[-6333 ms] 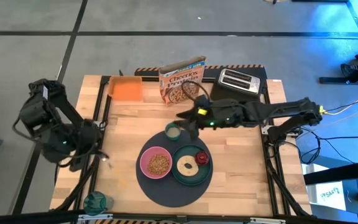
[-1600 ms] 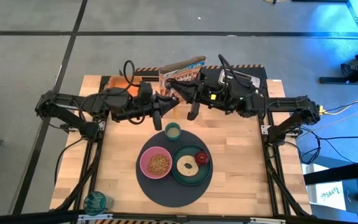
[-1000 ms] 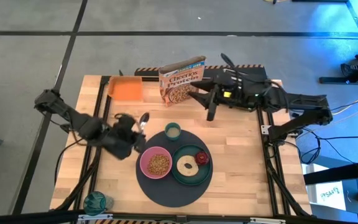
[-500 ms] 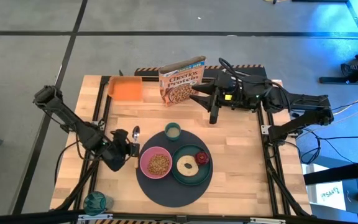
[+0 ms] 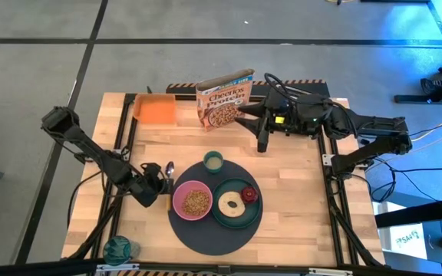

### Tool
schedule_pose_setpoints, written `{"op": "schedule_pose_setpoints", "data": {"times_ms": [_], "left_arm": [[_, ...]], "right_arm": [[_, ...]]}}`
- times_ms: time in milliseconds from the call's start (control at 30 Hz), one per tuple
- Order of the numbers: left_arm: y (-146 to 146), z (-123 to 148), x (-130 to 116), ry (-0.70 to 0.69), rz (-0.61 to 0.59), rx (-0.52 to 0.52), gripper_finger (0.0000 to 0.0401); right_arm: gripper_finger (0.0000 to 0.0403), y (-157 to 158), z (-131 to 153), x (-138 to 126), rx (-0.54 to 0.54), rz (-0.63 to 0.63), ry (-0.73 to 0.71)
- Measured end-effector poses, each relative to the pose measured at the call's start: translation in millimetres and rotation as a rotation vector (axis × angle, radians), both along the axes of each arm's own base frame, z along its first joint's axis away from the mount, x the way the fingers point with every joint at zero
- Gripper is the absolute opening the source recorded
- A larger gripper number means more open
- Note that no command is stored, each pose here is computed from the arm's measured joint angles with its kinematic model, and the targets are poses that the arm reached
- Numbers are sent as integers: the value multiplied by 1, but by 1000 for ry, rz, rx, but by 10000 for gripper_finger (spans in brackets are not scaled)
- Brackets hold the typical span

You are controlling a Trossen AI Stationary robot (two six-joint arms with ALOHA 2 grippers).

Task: Arrange a breakfast setting
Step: Put the spoon on the table mat to the left of the pink bowl

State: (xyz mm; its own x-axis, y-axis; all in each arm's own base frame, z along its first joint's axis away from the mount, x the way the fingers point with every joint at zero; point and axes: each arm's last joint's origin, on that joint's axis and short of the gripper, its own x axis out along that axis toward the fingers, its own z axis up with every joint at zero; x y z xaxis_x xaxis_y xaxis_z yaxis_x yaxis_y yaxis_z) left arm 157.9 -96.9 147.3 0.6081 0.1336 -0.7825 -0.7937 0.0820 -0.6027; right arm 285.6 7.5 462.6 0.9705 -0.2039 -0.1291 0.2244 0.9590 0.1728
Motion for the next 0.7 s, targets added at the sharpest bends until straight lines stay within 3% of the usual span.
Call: {"op": "schedule_pose_setpoints", "data": {"times_ms": [700], "left_arm": [[-16, -19, 20, -68, -23, -108, 40]], "right_arm": [[161, -2, 0, 0, -16, -64, 4]]}}
